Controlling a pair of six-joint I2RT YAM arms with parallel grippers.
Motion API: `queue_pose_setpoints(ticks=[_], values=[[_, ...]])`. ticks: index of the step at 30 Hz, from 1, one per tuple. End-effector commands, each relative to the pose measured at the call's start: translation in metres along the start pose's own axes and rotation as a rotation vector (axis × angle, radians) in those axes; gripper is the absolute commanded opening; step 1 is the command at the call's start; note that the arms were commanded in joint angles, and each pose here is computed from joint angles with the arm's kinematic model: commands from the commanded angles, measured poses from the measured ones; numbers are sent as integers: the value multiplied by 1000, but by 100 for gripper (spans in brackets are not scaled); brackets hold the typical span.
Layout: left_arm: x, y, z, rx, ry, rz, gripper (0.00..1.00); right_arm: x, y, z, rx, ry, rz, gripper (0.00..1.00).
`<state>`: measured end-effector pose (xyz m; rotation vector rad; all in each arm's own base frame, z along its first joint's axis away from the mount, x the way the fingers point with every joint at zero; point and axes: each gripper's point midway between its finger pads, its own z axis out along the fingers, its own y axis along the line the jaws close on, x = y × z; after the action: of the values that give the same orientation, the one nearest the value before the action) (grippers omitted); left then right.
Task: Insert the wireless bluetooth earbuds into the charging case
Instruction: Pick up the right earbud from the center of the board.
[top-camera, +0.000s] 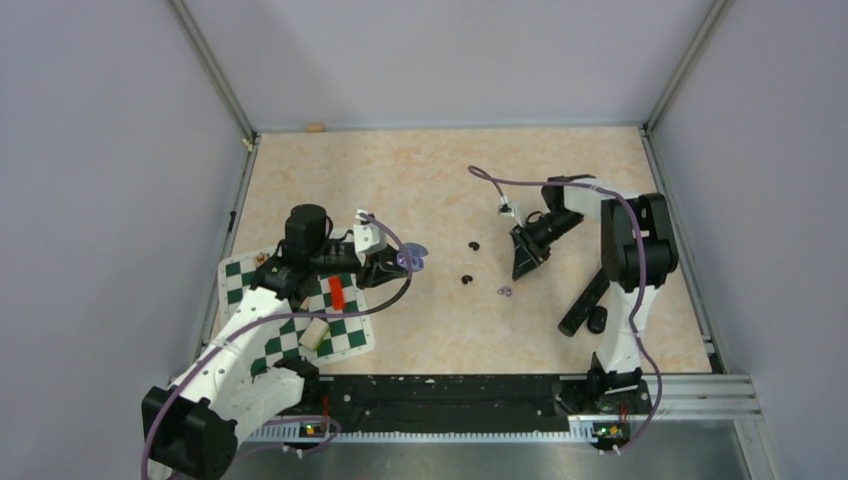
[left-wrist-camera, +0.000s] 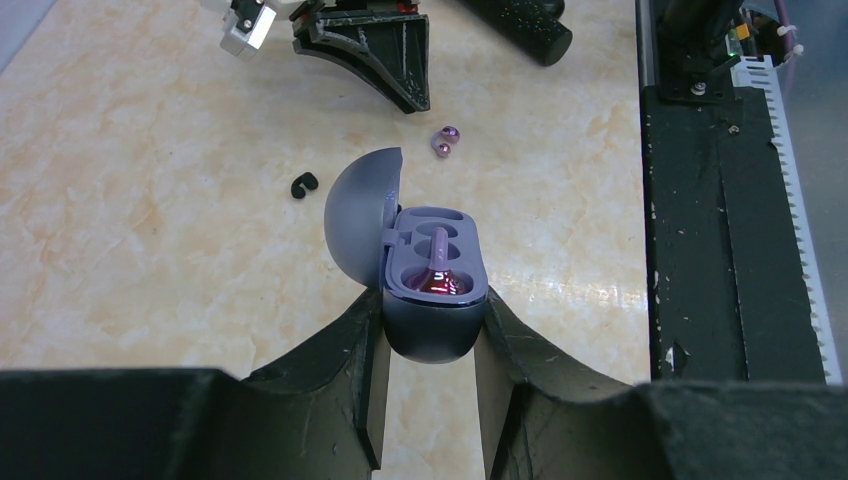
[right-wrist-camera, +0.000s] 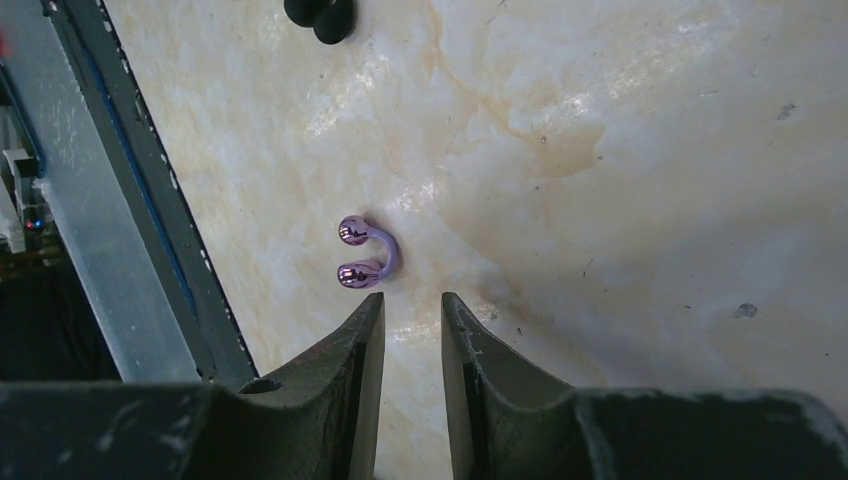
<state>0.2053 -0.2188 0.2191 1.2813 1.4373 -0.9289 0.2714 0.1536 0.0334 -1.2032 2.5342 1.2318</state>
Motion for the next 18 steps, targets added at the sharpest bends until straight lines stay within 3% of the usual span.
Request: queue_pose_setpoints(ticks=[1, 18], values=[[-15, 0, -1, 13, -42, 51, 0, 2, 2, 8, -9, 14, 0, 27], [-16, 0, -1, 15, -45, 53, 0, 10, -3, 22, 37, 75, 8, 29]])
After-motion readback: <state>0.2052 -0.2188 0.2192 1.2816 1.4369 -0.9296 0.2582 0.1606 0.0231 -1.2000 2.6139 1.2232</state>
